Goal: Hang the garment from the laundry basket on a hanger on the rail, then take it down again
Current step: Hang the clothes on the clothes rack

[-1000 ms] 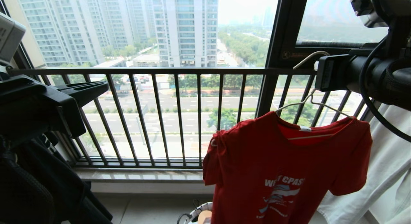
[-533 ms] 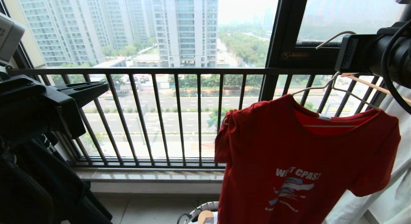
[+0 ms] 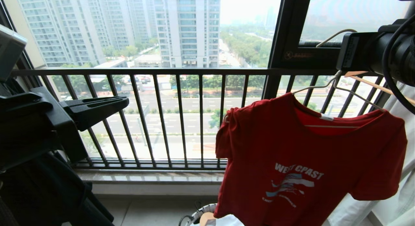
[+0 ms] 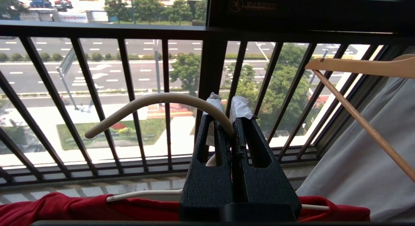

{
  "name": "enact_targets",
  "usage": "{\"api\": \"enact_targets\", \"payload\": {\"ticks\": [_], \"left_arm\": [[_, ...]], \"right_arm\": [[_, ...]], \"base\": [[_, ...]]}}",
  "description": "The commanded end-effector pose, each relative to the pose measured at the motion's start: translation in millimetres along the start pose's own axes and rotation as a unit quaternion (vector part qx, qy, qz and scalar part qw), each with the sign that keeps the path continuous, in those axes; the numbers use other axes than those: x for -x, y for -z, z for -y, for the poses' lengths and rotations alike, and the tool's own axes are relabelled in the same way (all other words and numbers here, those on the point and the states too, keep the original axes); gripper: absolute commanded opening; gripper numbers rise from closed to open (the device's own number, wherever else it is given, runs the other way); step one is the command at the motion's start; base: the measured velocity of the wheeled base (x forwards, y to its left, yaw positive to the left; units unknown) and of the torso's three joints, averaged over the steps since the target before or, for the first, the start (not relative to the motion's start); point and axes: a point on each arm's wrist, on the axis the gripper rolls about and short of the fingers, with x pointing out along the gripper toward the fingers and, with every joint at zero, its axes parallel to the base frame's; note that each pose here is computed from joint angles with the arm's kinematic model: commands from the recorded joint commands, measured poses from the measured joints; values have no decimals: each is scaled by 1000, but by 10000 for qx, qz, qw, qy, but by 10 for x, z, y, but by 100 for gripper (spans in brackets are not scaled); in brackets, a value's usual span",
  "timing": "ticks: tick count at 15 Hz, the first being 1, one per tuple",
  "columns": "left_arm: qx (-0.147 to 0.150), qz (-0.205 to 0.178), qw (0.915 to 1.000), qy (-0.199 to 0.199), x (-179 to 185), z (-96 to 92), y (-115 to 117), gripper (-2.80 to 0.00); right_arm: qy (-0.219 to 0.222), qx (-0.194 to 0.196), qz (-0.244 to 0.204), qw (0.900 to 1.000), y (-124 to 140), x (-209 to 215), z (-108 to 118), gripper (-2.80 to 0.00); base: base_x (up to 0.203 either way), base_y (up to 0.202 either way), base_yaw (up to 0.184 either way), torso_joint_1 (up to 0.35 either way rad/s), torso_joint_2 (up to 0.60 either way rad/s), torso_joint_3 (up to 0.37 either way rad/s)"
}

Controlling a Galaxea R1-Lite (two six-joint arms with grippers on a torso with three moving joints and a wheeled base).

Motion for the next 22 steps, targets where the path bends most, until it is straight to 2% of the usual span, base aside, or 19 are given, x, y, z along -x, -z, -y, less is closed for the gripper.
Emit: {"api": "enact_targets", "payload": {"ticks": [1,4,6,8,11,12,15,22], "left_arm": [[193,-37,9987,478,-4,42,41,-280],[305,-187,9968,718,-83,81,109,-280],[581,-276,9920,1089,-123,151,153,-280],[648,-396,9899,1199,-164,177,210,-280],[683,-521,9833,1601,-152,203,301,-280],[677,-523,9834,1602,-149,204,304,0],[626,-501,9840,1589,-146,201,297,0],[676,-848,9811,1605,-304,189,441,0]], "right_arm": [[-251,53,-36,9997,19,-23,-167,-280],[-726,43,6,9974,-22,24,-483,-280],[-992,82,-14,9950,1,55,-694,-280],[-1212,131,-50,9925,39,113,-839,-280],[-1399,241,-141,9898,125,148,-979,-280],[-1454,267,-158,9889,141,164,-1005,-280],[-1557,379,-225,9868,207,183,-1093,-280],[-1988,390,-177,9791,199,391,-1281,-280]], "base": [[0,0,0,0,0,0],[0,0,0,0,0,0],[0,0,0,0,0,0],[0,0,0,0,0,0],[0,0,0,0,0,0],[0,0,0,0,0,0],[0,0,0,0,0,0],[0,0,0,0,0,0]]}}
